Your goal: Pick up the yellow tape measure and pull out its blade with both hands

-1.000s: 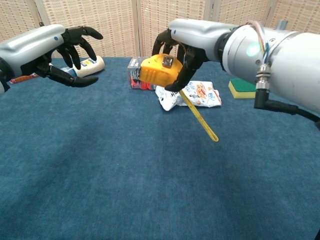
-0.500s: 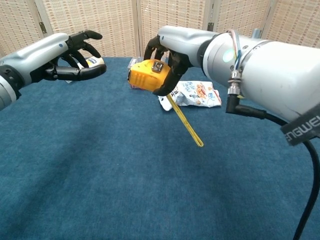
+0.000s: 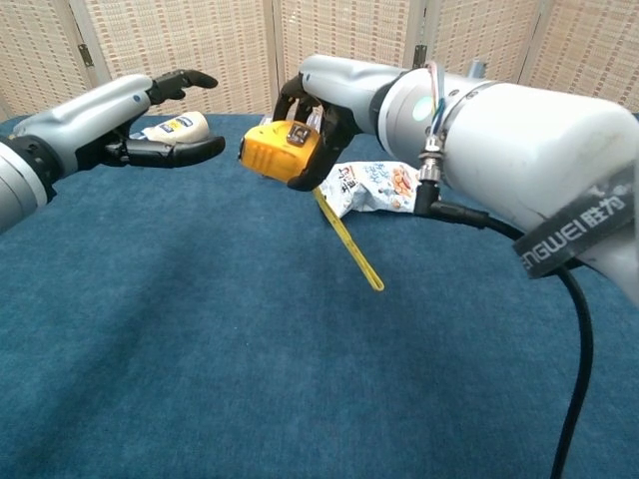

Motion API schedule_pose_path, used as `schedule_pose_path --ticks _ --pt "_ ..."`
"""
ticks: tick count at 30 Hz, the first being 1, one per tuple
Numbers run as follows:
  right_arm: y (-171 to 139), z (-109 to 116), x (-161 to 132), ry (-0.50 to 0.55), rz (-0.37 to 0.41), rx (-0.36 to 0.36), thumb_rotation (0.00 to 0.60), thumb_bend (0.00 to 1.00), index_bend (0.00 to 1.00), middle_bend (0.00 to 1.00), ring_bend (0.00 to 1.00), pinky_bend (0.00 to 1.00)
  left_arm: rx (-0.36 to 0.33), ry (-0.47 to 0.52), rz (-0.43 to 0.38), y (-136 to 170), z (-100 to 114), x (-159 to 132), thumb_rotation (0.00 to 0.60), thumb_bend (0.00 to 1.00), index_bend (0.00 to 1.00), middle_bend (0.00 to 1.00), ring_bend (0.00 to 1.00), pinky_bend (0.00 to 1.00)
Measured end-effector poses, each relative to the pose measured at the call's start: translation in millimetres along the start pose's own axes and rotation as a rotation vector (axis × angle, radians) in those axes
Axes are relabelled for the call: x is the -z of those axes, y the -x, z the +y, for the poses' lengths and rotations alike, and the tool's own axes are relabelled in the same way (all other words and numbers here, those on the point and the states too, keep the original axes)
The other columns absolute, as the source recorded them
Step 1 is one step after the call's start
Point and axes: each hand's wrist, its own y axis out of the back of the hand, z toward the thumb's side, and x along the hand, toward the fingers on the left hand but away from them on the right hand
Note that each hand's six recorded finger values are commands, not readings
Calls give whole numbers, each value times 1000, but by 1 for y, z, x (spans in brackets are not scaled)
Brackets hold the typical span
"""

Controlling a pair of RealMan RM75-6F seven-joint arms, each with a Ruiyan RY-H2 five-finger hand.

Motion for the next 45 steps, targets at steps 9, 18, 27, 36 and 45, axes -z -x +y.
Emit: schedule_pose_path --ticks 9,18,27,36,45 --pt "7 -3 -4 14 -4 -2 600 303 466 390 442 277 14 -2 -6 -4 -5 -3 226 316 0 0 0 0" --pt "13 -7 -9 26 0 -8 600 303 466 390 444 277 20 2 -15 -8 -8 -7 228 320 0 0 0 0" --pt "17 -9 -15 40 3 -7 600 303 466 390 446 277 22 19 -19 -11 -11 -12 227 321 0 0 0 0" --pt "19 -9 -19 51 12 1 600 303 466 390 447 277 36 22 -12 -13 -17 -14 224 321 0 0 0 0" --pt "20 -11 -21 49 22 -5 600 303 466 390 449 277 41 21 -4 -14 -19 -14 225 321 0 0 0 0"
